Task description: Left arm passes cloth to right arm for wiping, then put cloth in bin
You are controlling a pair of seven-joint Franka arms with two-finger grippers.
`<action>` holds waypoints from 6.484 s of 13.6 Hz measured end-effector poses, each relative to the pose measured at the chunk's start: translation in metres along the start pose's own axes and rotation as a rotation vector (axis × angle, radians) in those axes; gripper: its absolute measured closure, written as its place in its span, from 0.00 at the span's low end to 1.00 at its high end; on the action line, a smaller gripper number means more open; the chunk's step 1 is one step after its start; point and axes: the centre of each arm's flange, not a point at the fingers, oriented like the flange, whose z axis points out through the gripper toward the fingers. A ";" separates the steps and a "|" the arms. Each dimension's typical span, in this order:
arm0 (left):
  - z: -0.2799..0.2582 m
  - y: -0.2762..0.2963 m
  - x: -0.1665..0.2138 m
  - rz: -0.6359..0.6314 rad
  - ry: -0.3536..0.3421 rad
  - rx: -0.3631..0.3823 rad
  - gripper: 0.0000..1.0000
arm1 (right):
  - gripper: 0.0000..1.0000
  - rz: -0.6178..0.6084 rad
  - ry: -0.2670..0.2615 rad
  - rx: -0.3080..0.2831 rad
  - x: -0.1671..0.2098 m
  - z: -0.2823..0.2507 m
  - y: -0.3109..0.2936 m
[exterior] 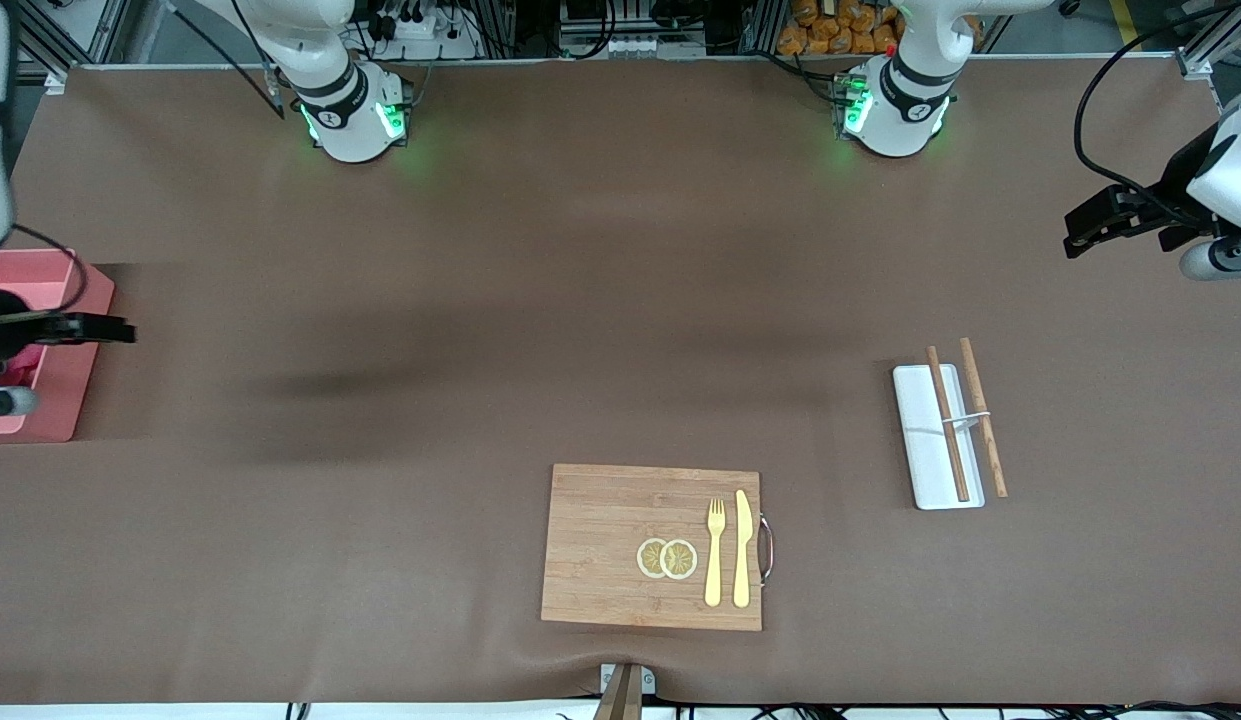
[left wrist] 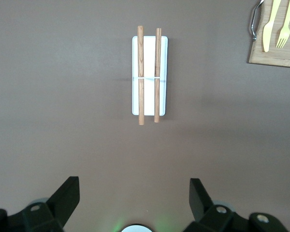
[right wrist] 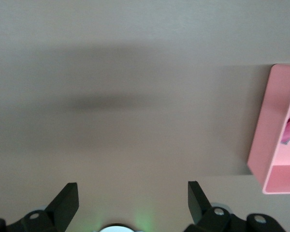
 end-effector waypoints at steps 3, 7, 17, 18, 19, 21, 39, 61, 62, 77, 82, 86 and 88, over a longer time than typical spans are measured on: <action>0.000 0.000 0.000 -0.001 0.000 0.000 0.00 | 0.00 0.075 0.073 0.048 -0.027 -0.016 -0.049; 0.000 0.000 0.000 -0.001 0.000 0.000 0.00 | 0.00 0.107 0.220 0.047 -0.079 -0.028 -0.055; 0.000 -0.001 0.000 -0.001 -0.001 0.000 0.00 | 0.00 0.169 0.407 0.094 -0.096 -0.082 -0.056; 0.000 -0.001 0.000 -0.001 -0.001 0.000 0.00 | 0.00 0.166 0.420 0.097 -0.087 -0.089 -0.057; 0.000 -0.001 0.000 -0.001 -0.001 0.000 0.00 | 0.00 0.160 0.427 0.100 -0.078 -0.094 -0.059; 0.000 -0.001 0.000 -0.001 -0.001 0.000 0.00 | 0.00 0.154 0.426 0.103 -0.069 -0.097 -0.063; -0.003 0.001 0.000 0.003 0.007 -0.001 0.00 | 0.00 0.123 0.412 0.102 -0.072 -0.102 -0.102; -0.003 0.003 -0.001 0.007 0.008 -0.001 0.00 | 0.00 0.141 0.381 0.081 -0.073 -0.097 -0.091; -0.003 0.003 -0.001 0.007 0.008 -0.001 0.00 | 0.00 0.143 0.379 0.081 -0.073 -0.097 -0.089; -0.003 0.001 0.000 0.002 0.007 -0.001 0.00 | 0.00 0.052 0.375 0.052 -0.077 -0.095 -0.003; -0.003 0.000 0.000 0.002 0.007 -0.001 0.00 | 0.00 0.052 0.373 0.052 -0.077 -0.095 -0.004; -0.003 0.000 0.000 0.001 0.007 -0.001 0.00 | 0.00 0.047 0.361 0.053 -0.078 -0.094 -0.006; -0.004 0.000 0.000 0.001 0.008 -0.001 0.00 | 0.00 0.046 0.361 0.053 -0.078 -0.095 -0.007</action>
